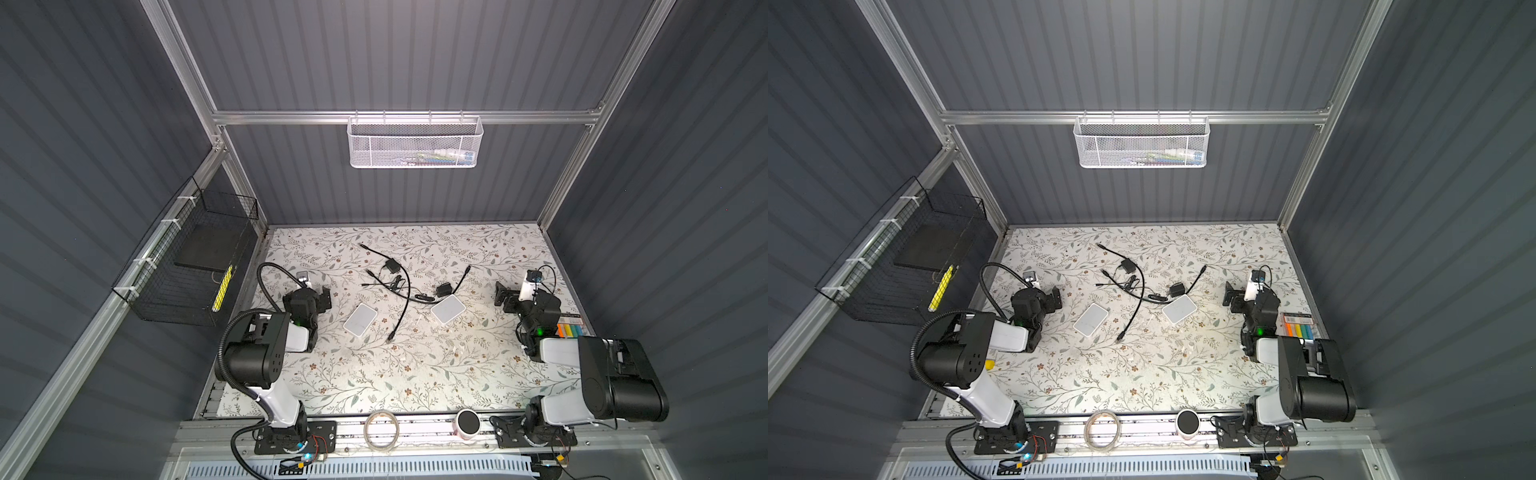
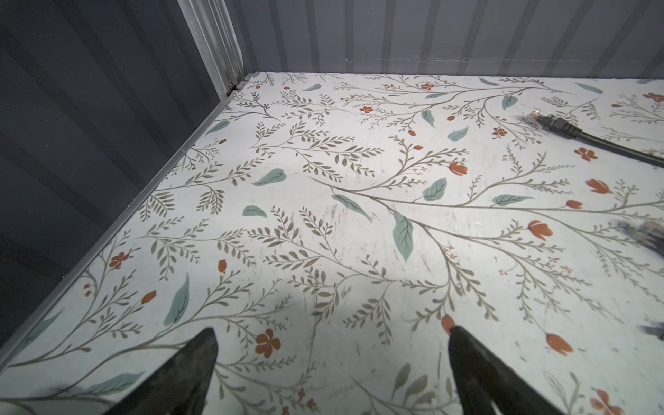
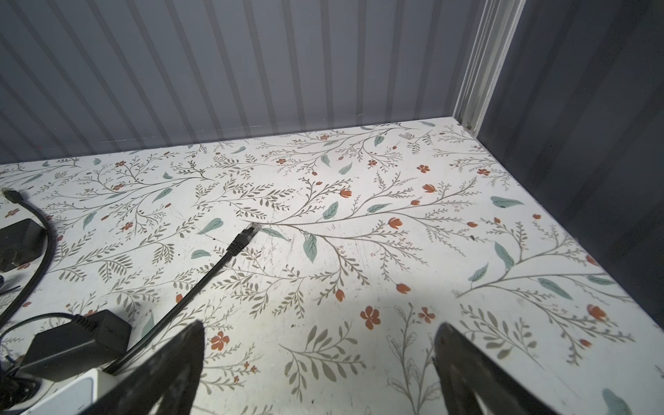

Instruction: Insert the plug into the switch port

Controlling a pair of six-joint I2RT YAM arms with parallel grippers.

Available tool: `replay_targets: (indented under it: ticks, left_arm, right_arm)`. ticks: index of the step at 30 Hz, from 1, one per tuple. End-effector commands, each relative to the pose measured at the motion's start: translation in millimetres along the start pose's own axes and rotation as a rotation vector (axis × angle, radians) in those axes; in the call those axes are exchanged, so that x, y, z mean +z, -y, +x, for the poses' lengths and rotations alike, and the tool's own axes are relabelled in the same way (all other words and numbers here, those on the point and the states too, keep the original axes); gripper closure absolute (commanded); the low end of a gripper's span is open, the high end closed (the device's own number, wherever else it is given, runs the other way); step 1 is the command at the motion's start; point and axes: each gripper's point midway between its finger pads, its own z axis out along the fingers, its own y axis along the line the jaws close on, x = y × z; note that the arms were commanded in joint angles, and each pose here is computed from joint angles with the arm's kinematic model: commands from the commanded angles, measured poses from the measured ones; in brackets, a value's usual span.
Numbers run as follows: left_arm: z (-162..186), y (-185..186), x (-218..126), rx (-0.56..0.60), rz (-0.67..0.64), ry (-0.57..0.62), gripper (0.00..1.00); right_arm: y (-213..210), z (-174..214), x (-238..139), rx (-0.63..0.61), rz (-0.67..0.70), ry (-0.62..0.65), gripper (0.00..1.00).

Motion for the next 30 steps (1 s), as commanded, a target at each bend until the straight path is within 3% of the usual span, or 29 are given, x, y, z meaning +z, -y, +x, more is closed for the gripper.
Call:
replay_targets:
  ticks: [1,4,9,13,15,18,21,25,28,30]
  left_arm:
    - [0.6,-1.4,1.0,0.014,0.001,0.003,0.0]
    - [-0.3,-1.6,0.4,0.013,0.001,0.007,0.04]
    - [-49.6,-32.0,-14.0,-0.041,-0.166,-0.03,0.07]
    - [-69.5,-21.9,-25.2,-0.175,-0.168,-0.14,0.18]
    - [-65.9,-1.4,-42.4,-0.241,-0.131,-0.184,0.23]
    - [-58.5,32.9,-75.2,-0.182,-0.081,-0.254,0.29]
    - [-37.0,35.8,-105.9,-0.25,-0.055,-0.374,0.34]
    - [-3.9,35.4,-142.7,-0.341,0.007,-0.5,0.43]
    - [22.9,35.2,-160.4,-0.38,0.034,-0.579,0.53]
    - [39.0,40.4,-166.6,-0.4,0.065,-0.629,0.59]
  right_arm:
    - [2.9,-5.9,4.7,0.014,0.006,0.006,0.01]
    - [3.2,-5.9,4.9,0.014,0.006,0.004,0.05]
    - [7.5,-25.9,0.7,0.023,0.042,0.004,0.15]
    - [-12.7,-59.1,-3.8,-0.042,0.052,-0.064,0.18]
    - [-53.3,-67.1,-5.7,-0.094,-0.021,-0.142,0.2]
    - [-125.1,-52.1,-12.4,-0.221,-0.162,-0.253,0.24]
    - [-189.4,-29.4,-18.8,-0.275,-0.312,-0.333,0.29]
    - [-256.7,0.3,-14.4,-0.259,-0.436,-0.43,0.32]
    - [-309.6,14.7,-8.2,-0.291,-0.516,-0.465,0.44]
    - [-346.6,25.8,-5.9,-0.319,-0.577,-0.488,0.65]
